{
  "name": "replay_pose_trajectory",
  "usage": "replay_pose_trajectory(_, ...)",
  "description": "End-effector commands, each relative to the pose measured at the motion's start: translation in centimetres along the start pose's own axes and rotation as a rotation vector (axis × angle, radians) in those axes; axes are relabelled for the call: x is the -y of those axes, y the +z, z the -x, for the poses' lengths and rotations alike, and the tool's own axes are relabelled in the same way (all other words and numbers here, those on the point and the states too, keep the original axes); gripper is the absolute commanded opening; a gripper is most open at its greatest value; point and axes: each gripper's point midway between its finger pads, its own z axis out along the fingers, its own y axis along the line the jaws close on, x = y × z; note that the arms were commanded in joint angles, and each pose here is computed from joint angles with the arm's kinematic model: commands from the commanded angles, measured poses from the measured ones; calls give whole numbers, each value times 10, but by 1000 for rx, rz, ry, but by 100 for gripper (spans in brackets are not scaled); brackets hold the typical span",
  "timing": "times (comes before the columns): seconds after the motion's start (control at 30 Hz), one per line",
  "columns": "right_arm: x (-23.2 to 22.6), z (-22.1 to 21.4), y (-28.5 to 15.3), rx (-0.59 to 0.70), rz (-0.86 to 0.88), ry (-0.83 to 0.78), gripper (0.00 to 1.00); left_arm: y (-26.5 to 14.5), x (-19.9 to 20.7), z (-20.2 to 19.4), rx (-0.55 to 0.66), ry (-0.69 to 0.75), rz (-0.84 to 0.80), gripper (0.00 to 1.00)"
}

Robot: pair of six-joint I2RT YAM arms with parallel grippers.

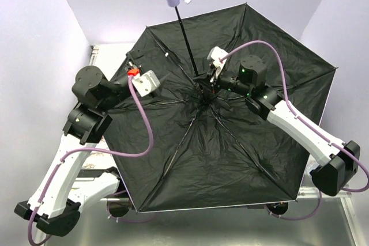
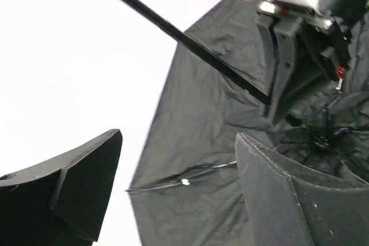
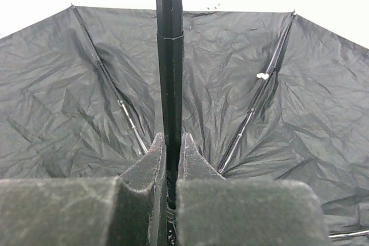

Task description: Open the umbrella

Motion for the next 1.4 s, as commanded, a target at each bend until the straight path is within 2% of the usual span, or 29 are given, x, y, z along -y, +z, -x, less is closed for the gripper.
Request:
replay_pose_trajectory(0.0,9,18,-1,1,13,-164,0,-5,-18,37,88,167,9,81)
replay_pose_trajectory(0.07,13,18,1,-32,9,-184,0,-4,-20,38,56,319,-1,81)
replay_pose_trajectory(0.1,15,17,2,-52,9,-192,0,-4,-28,36,29,362,35,81)
replay_pose_trajectory(0.13,17,16,1,-66,6,-204,0,-5,-39,38,18,344,89,82)
replay_pose_trajectory(0.2,21,18,-1,-72,-15,-213,0,-11,-70,50,35,154,244,84)
replay_pose_trajectory(0.23,22,20,-3,-66,-23,-217,0,-14,-82,56,56,-12,288,84)
replay_pose_trajectory(0.3,20,22,-6,-54,-24,-235,0,-14,-76,64,103,-317,225,84)
replay_pose_trajectory(0.37,19,20,-8,-52,-22,-246,0,-12,-54,81,201,-546,87,84)
replay_pose_trajectory(0.47,16,23,-8,-36,-6,-247,0,-12,-32,107,386,-704,-61,83)
replay_pose_trajectory(0.6,11,32,-7,-4,19,-234,0,3,-31,105,437,-854,-120,80)
replay_pose_trajectory(0.73,6,35,-6,20,42,-225,0,13,-45,112,502,-887,-102,79)
replay_pose_trajectory(0.87,0,36,-6,42,66,-208,0,21,-45,127,558,-833,-127,73)
replay_pose_trajectory(1.13,-11,35,-7,71,107,-179,0,33,-73,133,600,-772,7,44)
replay_pose_trajectory(1.37,-22,26,-8,71,155,-149,0,32,-85,154,638,-681,11,32)
